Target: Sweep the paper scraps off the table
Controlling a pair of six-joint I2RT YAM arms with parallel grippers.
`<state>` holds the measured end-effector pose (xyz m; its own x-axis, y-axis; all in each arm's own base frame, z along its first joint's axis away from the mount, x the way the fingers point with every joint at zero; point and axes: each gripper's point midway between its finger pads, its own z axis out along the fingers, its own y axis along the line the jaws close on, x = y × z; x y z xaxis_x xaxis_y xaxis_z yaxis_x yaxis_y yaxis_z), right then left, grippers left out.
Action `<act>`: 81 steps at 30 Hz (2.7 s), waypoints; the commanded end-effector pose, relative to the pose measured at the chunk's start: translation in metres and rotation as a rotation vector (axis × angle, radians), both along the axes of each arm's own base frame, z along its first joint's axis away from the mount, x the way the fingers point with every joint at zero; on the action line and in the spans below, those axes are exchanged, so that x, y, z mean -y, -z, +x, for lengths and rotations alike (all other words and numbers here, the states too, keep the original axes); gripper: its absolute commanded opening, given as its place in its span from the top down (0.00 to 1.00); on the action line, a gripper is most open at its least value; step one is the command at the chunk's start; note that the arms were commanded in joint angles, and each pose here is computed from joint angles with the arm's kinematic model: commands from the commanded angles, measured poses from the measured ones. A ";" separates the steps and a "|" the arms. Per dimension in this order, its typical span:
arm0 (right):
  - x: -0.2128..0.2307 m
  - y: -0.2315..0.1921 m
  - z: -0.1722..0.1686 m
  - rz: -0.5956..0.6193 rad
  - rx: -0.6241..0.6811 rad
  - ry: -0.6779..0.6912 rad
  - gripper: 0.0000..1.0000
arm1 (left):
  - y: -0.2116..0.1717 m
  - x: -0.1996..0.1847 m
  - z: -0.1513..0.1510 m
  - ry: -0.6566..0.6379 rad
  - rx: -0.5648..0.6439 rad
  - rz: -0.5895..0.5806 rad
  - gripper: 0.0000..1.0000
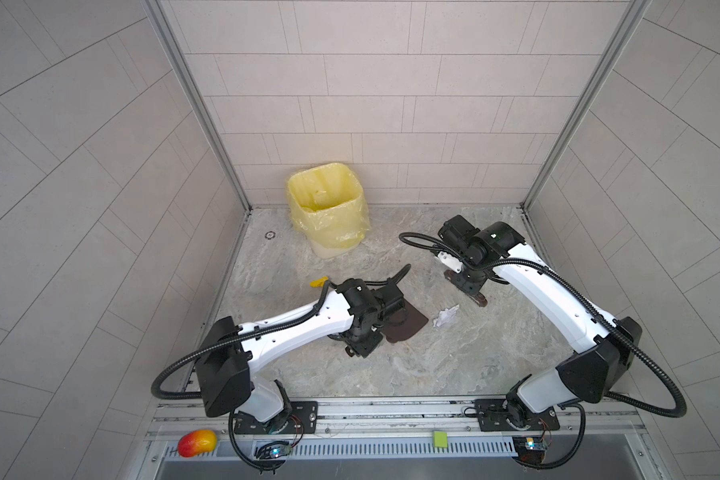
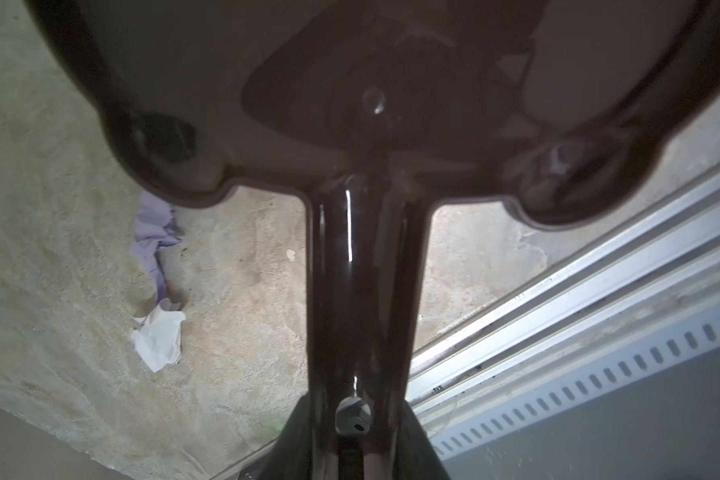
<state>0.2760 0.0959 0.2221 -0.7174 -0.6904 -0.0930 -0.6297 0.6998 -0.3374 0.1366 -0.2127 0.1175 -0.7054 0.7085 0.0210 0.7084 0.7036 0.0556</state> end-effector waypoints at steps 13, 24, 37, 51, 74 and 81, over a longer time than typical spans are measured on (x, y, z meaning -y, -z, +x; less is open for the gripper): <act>0.003 0.015 -0.028 0.082 -0.078 0.163 1.00 | 0.025 0.030 -0.015 0.233 -0.045 0.027 1.00; -0.006 0.018 -0.033 0.123 -0.137 0.184 1.00 | 0.037 0.037 -0.008 0.252 -0.026 0.034 1.00; 0.005 -0.005 -0.033 0.176 -0.076 0.220 1.00 | 0.052 0.036 -0.006 0.247 -0.020 0.049 1.00; -0.003 0.019 -0.027 0.244 -0.166 0.252 1.00 | 0.058 0.036 -0.007 0.237 -0.017 0.041 1.00; -0.057 -0.008 -0.080 0.369 -0.269 0.083 1.00 | 0.062 0.035 -0.006 0.216 0.011 0.010 1.00; -0.013 -0.032 -0.055 0.318 -0.084 0.208 1.00 | 0.055 0.035 -0.003 0.205 0.048 -0.020 1.00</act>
